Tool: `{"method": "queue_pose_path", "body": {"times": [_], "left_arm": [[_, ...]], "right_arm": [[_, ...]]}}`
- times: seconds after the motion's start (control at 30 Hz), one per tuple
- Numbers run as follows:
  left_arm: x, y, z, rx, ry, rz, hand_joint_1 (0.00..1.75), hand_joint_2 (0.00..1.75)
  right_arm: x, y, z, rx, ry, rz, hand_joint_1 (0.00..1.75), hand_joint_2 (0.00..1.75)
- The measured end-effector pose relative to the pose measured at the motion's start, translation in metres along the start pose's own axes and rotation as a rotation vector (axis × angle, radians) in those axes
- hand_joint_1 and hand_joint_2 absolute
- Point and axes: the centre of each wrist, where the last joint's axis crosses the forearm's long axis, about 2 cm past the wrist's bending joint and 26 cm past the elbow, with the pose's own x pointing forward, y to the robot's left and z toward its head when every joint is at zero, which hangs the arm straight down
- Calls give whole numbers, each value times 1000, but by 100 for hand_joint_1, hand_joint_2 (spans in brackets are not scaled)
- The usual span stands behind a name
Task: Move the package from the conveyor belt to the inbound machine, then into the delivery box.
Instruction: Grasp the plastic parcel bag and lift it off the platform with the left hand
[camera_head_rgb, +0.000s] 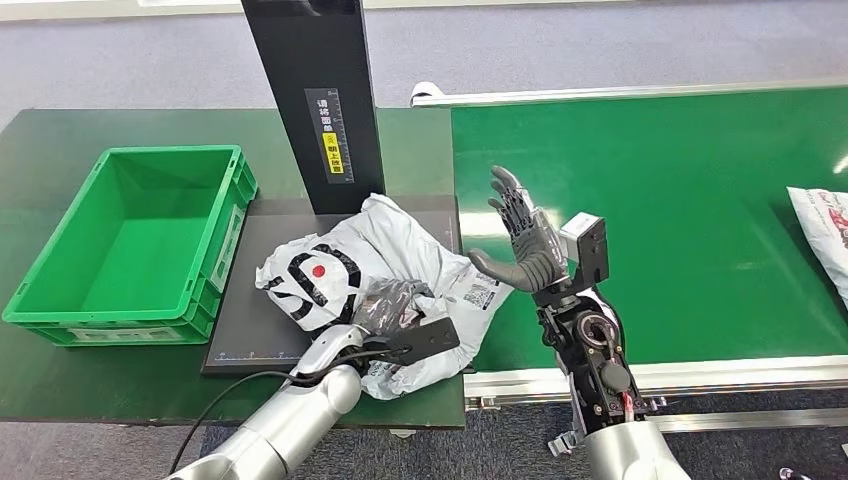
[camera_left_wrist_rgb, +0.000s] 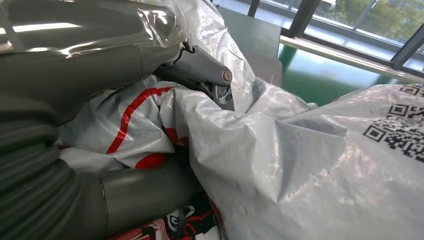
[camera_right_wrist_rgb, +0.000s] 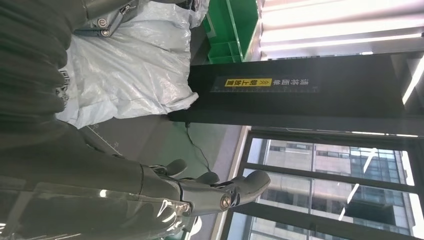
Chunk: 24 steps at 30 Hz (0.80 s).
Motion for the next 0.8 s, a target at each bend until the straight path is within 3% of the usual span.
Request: {"method": "queue_pose_path", "body": {"times": [0.2,0.33,0.4,0.57,0.8], "left_arm": [[-7,1,5,16,-90,240,175,175],[-9,1,14,2,-297,726,175,175],[-9,3,20,29,-365,866,175,175],[-11,11,30,133,-403,916,175,175],[-21,42,50,523,-426,839,175,175]], "right_arm": [[-4,1,1,3,16,-22,0,175],[-9,5,2,29,44,-59,0,175],[-12,6,3,37,60,-68,0,175],[-17,8,4,48,89,-85,0,175],[-26,7,12,55,142,-77,0,175]]}}
